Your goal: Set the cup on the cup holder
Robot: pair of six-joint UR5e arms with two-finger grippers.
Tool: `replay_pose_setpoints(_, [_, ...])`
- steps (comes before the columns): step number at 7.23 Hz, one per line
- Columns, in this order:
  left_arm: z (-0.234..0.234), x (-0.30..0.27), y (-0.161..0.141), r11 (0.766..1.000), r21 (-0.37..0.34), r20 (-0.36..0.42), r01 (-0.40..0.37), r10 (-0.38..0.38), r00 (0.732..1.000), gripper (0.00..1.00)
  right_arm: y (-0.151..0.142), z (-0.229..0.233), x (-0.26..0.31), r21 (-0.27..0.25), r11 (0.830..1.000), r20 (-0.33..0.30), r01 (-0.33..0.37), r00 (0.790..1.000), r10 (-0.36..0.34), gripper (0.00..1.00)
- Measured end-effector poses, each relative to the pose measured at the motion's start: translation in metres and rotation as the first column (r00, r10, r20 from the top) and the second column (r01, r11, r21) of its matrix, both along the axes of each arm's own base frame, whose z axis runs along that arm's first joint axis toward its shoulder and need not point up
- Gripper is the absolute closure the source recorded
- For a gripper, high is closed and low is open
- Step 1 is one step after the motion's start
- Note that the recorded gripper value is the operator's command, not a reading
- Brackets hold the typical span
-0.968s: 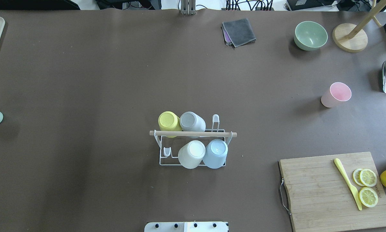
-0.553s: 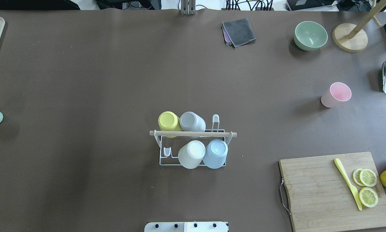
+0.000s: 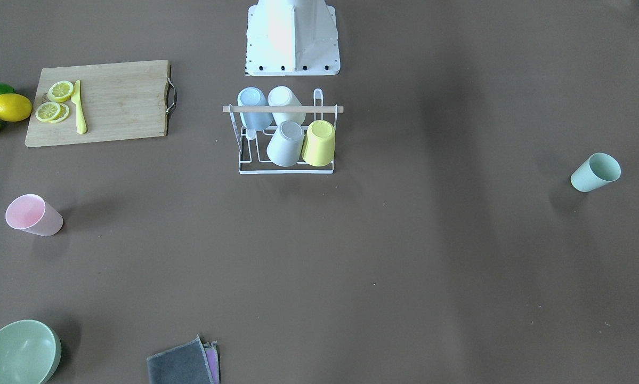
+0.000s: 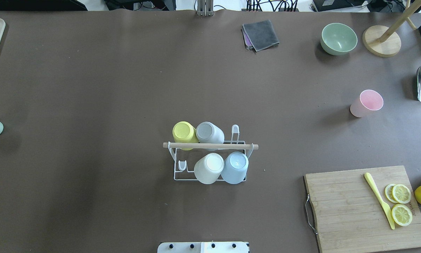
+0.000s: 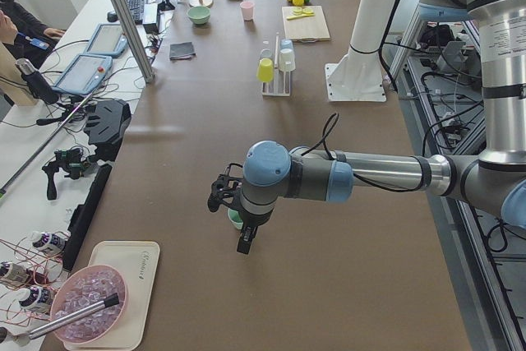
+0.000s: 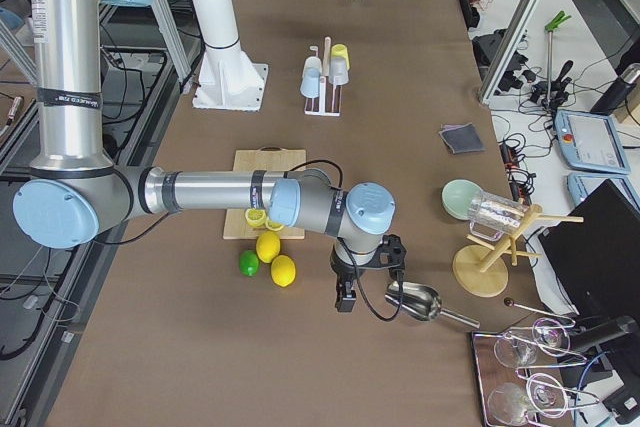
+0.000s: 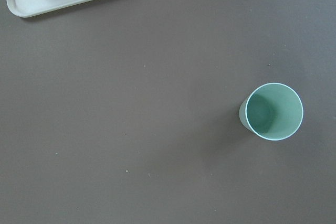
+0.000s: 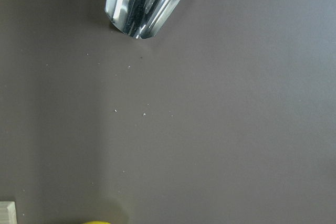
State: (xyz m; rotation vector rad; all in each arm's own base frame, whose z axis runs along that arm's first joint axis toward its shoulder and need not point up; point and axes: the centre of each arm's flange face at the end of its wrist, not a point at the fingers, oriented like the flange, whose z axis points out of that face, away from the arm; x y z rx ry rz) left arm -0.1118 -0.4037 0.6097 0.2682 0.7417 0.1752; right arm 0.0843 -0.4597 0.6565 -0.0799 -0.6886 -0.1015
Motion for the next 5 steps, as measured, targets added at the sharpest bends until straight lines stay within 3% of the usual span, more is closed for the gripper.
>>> replay_pose_setpoints(2, [-0.012,0.0,-0.006,0.983,0.16,0.036,-0.086,0.081,0.996,0.01,-0.004,-0.006,0.0,0.013,1.0,0.003,-0.001,1.0,0.001,0.0])
replay_pose_setpoints(5, [-0.025,0.001,-0.015,0.966,0.228,0.056,-0.123,0.114,0.992,0.01,-0.008,-0.011,0.0,0.029,1.0,0.002,-0.001,1.0,0.001,0.0])
